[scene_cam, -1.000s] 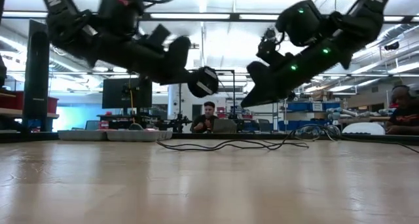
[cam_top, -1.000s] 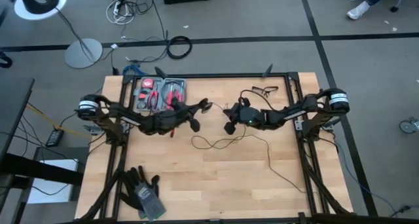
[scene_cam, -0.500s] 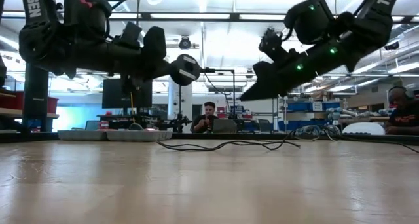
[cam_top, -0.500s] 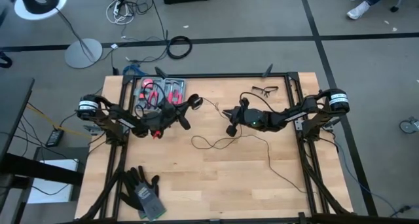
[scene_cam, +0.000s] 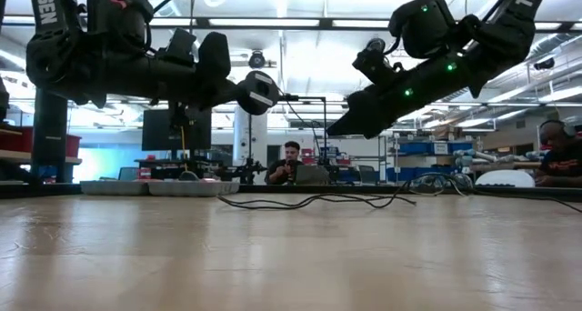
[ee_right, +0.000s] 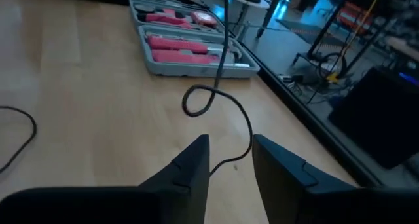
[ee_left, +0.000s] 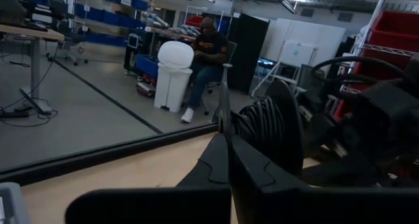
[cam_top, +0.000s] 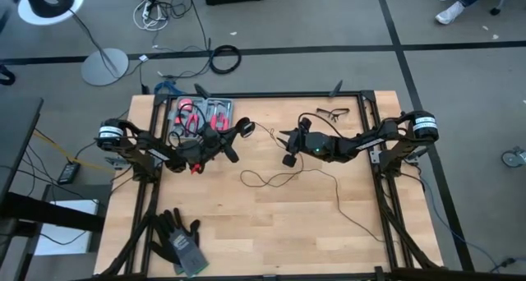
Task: Coil cords
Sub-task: Coil the black wire on the black spool
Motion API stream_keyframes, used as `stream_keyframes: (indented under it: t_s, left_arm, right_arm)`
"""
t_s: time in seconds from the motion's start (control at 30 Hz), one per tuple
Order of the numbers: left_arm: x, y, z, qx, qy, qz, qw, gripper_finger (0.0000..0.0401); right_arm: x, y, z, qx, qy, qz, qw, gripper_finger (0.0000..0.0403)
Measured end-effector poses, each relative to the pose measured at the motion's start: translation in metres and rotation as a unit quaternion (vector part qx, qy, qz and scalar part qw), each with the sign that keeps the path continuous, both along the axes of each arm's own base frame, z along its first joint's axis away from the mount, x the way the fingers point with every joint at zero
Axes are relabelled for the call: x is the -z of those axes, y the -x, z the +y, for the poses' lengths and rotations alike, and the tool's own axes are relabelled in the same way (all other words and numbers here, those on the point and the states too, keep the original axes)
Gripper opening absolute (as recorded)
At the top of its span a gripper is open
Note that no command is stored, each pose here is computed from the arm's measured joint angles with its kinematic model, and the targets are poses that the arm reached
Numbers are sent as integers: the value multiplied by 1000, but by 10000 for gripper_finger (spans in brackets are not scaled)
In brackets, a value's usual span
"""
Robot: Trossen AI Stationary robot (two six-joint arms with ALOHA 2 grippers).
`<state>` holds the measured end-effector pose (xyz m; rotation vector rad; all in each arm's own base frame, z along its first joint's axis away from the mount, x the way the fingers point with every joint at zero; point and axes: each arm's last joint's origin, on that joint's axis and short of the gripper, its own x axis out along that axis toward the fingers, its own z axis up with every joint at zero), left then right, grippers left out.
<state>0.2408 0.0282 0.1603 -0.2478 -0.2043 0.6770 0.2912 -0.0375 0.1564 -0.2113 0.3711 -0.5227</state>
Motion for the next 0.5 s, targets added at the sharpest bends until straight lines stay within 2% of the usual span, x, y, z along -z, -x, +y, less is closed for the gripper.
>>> stream_keyframes:
  t_s: [0.27, 0.4, 0.5]
  left_arm:
    - [-2, 0, 0, 0, -1, -11, 1000, 0]
    - [-2, 0, 0, 7, -2, -10, 1000, 0]
    - [-2, -1, -1, 24, -5, -10, 1000, 0]
  right_arm:
    - [7, 2, 6, 14, -64, 0, 998, 112]
    - [9, 2, 14, 0, -62, 12, 998, 112]
    - [6, 1, 14, -10, -40, 7, 999, 110]
